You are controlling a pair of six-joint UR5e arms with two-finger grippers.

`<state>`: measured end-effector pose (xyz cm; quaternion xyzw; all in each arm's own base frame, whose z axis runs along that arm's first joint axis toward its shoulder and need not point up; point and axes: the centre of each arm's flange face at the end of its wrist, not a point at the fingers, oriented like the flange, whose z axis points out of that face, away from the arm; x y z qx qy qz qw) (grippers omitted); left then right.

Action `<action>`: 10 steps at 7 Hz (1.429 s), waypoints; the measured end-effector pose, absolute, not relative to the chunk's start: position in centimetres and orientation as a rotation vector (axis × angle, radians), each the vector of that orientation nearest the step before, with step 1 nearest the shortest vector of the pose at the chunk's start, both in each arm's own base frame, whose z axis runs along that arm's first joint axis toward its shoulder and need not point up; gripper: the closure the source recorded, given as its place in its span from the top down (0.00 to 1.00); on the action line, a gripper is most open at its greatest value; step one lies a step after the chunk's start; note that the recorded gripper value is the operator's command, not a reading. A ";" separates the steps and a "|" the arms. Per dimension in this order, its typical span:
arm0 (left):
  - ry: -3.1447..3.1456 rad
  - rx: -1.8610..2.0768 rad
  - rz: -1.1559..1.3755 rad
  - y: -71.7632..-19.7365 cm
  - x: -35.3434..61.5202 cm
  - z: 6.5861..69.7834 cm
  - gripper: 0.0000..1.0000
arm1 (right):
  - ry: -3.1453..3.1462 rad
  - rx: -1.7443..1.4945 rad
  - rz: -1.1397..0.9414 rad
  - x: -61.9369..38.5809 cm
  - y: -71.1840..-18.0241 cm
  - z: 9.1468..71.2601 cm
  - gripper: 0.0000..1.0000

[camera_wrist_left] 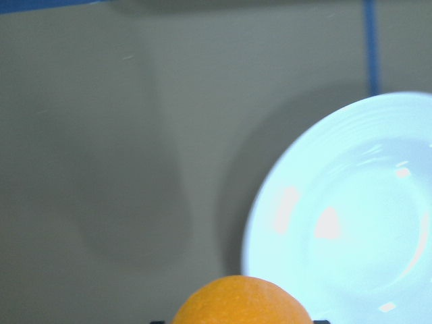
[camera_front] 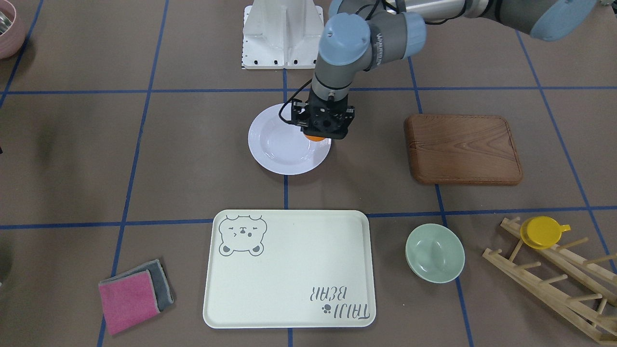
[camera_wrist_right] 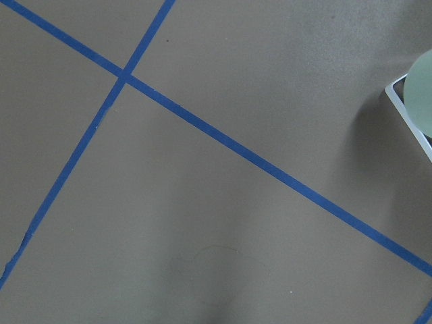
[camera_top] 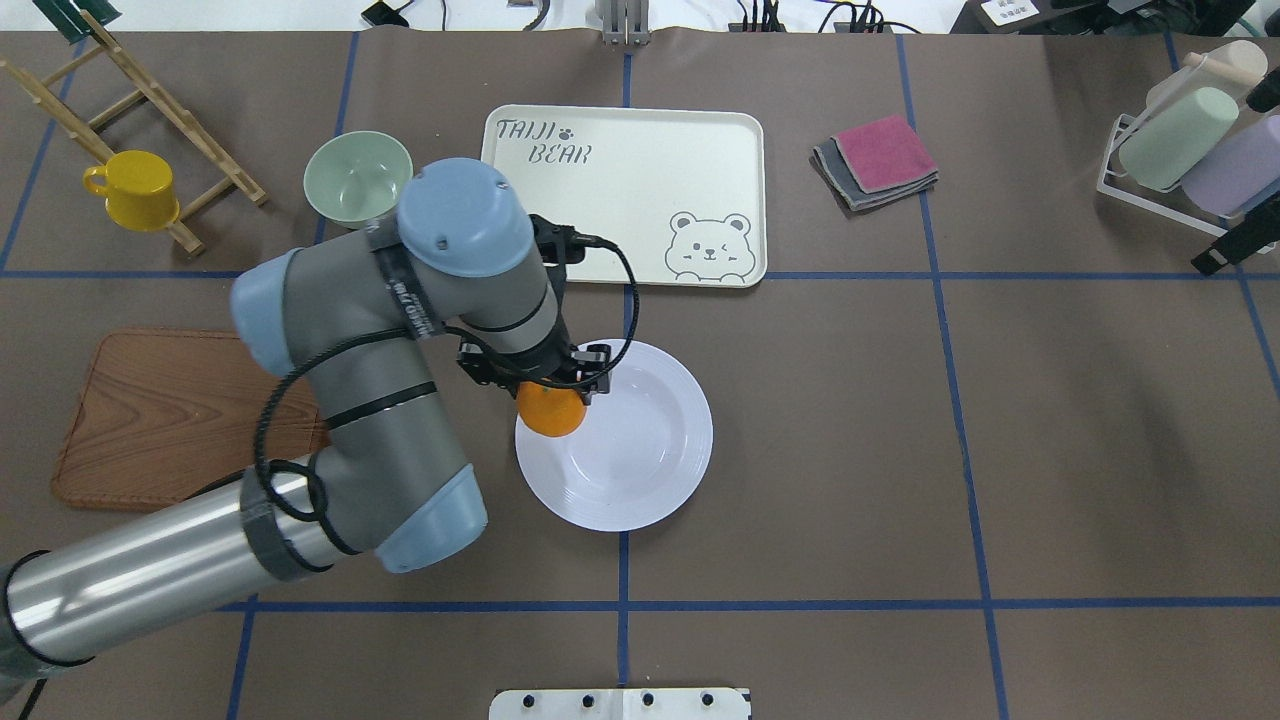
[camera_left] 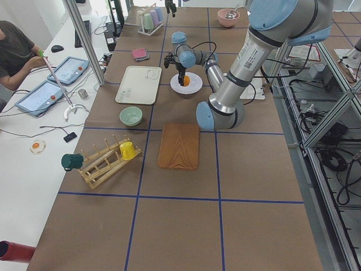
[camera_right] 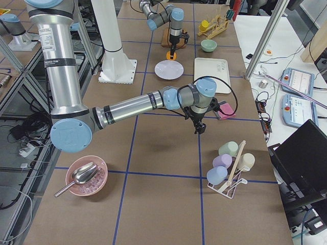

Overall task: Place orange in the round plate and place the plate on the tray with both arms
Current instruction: 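Carry the orange with the left gripper onto the white plate, then release the orange, withdraw the left arm while the right arm approaches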

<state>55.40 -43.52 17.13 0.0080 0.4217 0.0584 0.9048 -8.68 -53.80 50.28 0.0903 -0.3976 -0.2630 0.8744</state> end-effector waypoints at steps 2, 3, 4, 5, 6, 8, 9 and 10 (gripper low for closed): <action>0.840 0.030 0.133 -42.5 59.5 16.7 0.00 | -0.831 0.185 -0.549 -9.1 -53.9 50.2 1.00; 0.837 0.034 0.143 -41.7 60.9 16.9 0.32 | -0.831 0.183 -0.550 -9.2 -54.0 50.2 1.00; 0.837 0.054 0.150 -41.1 62.1 17.4 0.71 | -0.831 0.181 -0.552 -9.3 -54.0 50.2 1.00; 0.838 0.074 0.154 -40.7 63.0 17.8 0.99 | -0.831 0.181 -0.552 -9.4 -54.0 50.2 1.00; 0.841 0.085 0.157 -40.6 63.4 18.1 0.99 | -0.831 0.180 -0.553 -9.4 -54.0 50.2 1.00; 0.851 0.101 0.157 -40.7 63.1 17.8 0.99 | -0.831 0.179 -0.554 -9.6 -53.9 50.2 1.00; 0.867 0.116 0.151 -41.1 61.4 17.5 0.99 | -0.835 0.173 -0.545 -10.4 -54.1 49.6 0.99; 0.884 0.135 0.148 -41.4 58.3 18.4 0.99 | -0.842 0.154 -0.512 -11.9 -54.3 48.4 0.99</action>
